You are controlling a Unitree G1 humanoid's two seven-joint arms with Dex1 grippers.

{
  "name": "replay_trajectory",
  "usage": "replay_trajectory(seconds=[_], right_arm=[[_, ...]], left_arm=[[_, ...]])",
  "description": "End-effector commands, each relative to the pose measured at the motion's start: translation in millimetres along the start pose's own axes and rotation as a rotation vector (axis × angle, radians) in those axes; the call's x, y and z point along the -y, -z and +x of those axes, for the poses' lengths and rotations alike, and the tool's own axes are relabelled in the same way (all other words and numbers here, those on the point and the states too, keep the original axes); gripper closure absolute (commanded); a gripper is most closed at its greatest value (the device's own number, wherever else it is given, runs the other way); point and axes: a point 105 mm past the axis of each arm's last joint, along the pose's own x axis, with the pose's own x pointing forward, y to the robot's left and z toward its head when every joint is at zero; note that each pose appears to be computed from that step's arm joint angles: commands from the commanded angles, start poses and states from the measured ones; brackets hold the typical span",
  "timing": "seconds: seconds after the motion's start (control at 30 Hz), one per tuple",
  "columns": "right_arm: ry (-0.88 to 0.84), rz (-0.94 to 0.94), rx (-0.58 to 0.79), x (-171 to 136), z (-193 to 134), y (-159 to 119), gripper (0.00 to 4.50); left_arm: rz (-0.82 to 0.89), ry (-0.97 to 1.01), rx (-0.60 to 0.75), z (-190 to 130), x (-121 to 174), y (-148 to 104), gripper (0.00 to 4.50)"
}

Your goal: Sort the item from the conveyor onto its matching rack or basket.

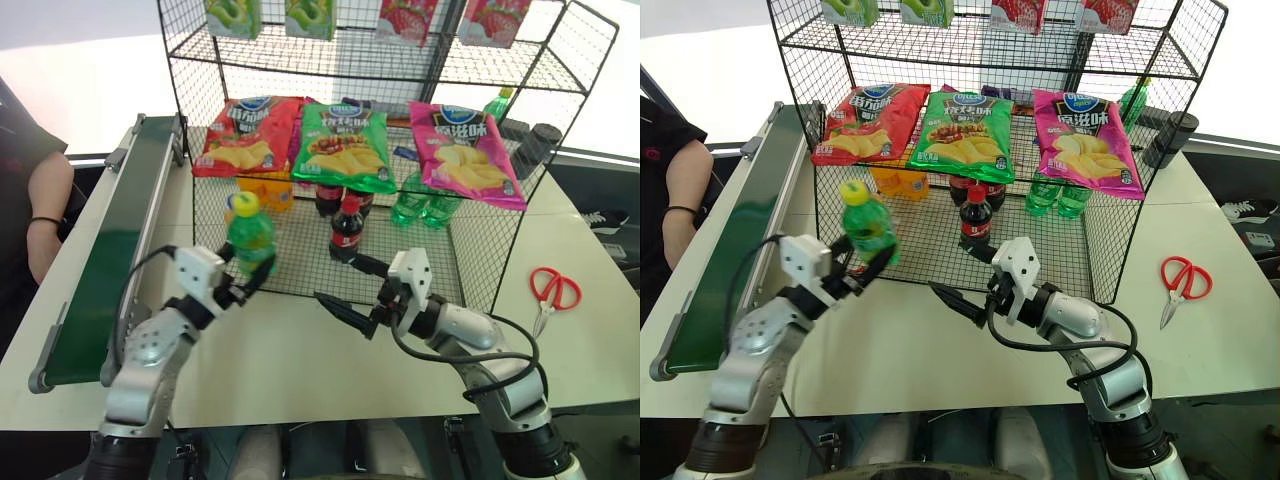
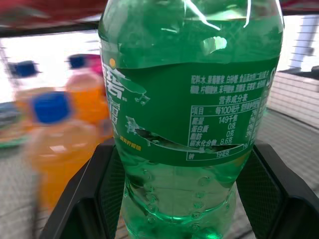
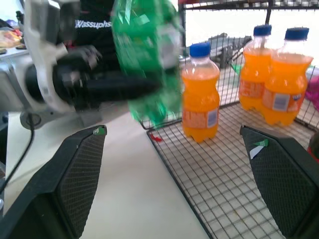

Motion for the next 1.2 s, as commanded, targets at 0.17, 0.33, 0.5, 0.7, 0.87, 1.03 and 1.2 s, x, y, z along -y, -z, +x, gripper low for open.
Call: replay_trajectory(seconds=[0.17,0.33,0.5,0.7,0.87,1.03,1.2], right_arm=[[0.015,-0.016,0.063,-2,0,-21,0.0],[0.047,-0.007,0.066,-2,-3,-21,0.0],[0.057,0.001,0.057,-2,-2,-18,0.0],[0.064,0.02,0.025,-1,-5,-11,0.26],[0.061,0.018,0.043,0,-5,-15,1.48],[0.086,0.0,0.066,5,-4,-21,1.48],[0.212,-0.058,0.085,25,-12,-26,1.48]], left_arm=[[0.017,0.252,0.077,32,35,-10,1.84],[0.019,0.418,0.074,37,52,-3,1.84],[0.022,0.505,0.077,42,59,-4,1.84],[0.041,0.547,0.085,46,64,-7,1.84],[0.042,0.556,0.083,46,66,-7,1.84],[0.005,0.558,0.052,45,67,-3,0.8],[0.0,0.497,-0.004,40,55,9,0.02]])
